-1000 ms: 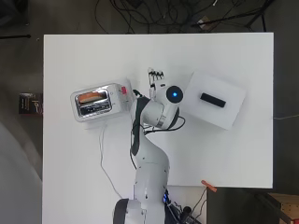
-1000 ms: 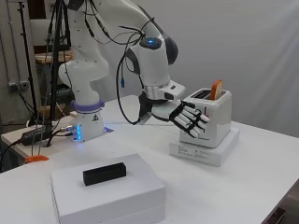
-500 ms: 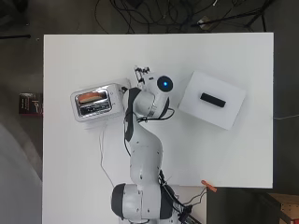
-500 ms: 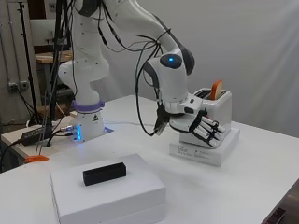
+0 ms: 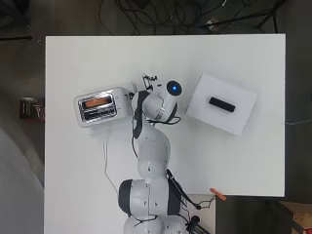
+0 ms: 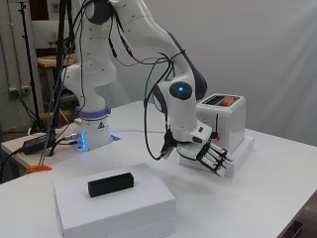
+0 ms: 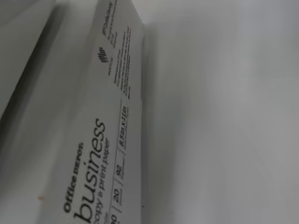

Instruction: Teleoperate dual arm-hand system to toast a bread

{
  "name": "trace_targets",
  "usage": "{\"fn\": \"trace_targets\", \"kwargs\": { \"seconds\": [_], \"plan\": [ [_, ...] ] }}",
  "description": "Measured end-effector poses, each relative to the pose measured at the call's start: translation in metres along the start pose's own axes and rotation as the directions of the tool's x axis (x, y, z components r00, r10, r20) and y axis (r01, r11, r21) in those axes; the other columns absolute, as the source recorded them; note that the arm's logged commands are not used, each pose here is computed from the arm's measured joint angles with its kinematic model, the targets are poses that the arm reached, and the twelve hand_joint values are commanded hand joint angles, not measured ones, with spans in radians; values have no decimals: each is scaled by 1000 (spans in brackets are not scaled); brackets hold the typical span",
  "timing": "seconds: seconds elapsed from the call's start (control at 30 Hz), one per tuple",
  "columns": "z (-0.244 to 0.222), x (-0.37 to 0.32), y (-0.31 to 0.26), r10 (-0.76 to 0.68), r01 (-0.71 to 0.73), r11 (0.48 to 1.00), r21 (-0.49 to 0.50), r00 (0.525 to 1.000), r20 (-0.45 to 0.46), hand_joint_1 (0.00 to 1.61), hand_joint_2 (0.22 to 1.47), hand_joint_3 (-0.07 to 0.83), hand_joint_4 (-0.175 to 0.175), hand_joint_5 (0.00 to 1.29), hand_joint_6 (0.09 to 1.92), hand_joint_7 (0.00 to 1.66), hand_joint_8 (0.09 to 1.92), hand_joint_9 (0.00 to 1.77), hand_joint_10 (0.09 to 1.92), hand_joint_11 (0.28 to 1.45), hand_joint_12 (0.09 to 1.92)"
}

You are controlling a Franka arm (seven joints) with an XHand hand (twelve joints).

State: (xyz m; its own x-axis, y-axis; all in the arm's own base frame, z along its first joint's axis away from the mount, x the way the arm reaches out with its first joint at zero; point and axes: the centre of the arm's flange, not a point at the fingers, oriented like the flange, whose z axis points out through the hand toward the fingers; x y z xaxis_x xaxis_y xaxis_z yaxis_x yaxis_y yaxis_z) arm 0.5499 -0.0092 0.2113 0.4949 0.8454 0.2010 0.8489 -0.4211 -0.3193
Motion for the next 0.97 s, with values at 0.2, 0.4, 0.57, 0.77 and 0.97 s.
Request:
{"fn": "trace_targets", "kwargs": {
  "seconds": [0.2,0.4,0.57,0.77,0.97],
  "plan": [
    [12,-6,3,-5,4,1000,24,999,40,53,1052,-20,-15,232,87,517,87,643,87,549,87],
    [-75,25,-28,-62,64,994,-84,998,22,2,1095,6,-17,192,87,412,87,570,87,494,87],
    [-228,65,-127,-174,166,943,-289,985,-2,0,1101,4,-56,164,87,300,87,440,87,440,87],
    [-309,66,-267,-174,151,879,-453,985,-11,0,1133,11,-79,159,87,253,87,385,87,411,87],
    [-299,55,-265,-160,175,914,-366,985,71,0,1176,3,-117,373,87,706,1612,872,1591,589,1204]
  ]
}}
